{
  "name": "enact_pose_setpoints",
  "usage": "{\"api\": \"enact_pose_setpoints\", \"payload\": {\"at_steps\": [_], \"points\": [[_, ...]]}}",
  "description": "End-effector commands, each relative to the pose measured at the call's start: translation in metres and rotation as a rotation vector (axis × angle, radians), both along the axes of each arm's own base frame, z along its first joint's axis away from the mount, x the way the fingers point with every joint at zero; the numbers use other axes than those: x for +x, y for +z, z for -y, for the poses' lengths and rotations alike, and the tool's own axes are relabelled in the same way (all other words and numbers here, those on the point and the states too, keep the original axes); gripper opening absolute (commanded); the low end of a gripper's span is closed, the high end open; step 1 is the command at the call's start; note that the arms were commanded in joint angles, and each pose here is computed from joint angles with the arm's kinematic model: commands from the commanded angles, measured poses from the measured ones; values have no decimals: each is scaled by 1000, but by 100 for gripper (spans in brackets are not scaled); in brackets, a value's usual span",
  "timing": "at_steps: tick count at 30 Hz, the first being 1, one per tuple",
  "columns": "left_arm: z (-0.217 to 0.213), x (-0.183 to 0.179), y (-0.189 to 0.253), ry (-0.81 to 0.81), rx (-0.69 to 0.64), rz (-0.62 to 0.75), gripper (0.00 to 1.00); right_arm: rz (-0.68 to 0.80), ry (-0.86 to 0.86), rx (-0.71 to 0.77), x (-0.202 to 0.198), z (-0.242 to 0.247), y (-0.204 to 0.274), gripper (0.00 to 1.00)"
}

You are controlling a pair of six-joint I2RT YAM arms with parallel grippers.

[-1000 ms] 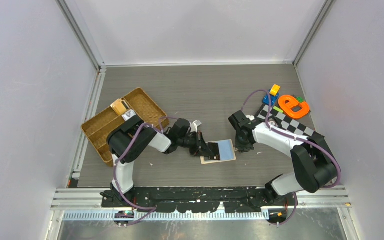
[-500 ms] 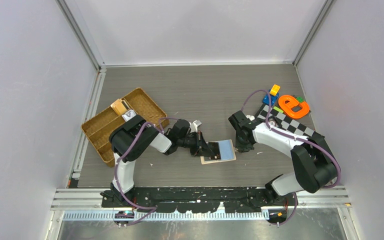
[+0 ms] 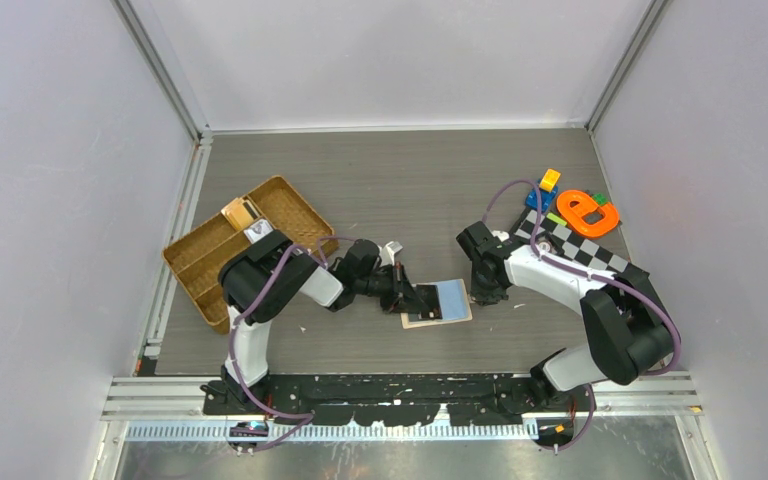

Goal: Put the credit cards into the card holder
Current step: Insert the credit card into the card slot.

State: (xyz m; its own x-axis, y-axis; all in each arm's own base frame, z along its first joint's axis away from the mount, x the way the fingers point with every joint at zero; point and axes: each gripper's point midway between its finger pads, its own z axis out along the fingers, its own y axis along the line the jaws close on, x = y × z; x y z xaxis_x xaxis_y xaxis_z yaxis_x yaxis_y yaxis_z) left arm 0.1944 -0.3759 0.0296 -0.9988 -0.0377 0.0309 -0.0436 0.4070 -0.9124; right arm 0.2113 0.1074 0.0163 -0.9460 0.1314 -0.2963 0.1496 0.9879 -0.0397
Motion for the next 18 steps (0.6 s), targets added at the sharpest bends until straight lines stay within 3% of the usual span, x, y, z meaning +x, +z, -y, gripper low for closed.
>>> {"api": "enact_pose_setpoints", "payload": {"at_steps": [1, 18], "points": [[2, 1, -7, 18, 18, 7, 0, 33, -12, -8, 10, -1, 7, 0], [8, 5, -4, 47, 17, 31, 0, 37, -12, -9, 10, -1, 8, 1]]}}
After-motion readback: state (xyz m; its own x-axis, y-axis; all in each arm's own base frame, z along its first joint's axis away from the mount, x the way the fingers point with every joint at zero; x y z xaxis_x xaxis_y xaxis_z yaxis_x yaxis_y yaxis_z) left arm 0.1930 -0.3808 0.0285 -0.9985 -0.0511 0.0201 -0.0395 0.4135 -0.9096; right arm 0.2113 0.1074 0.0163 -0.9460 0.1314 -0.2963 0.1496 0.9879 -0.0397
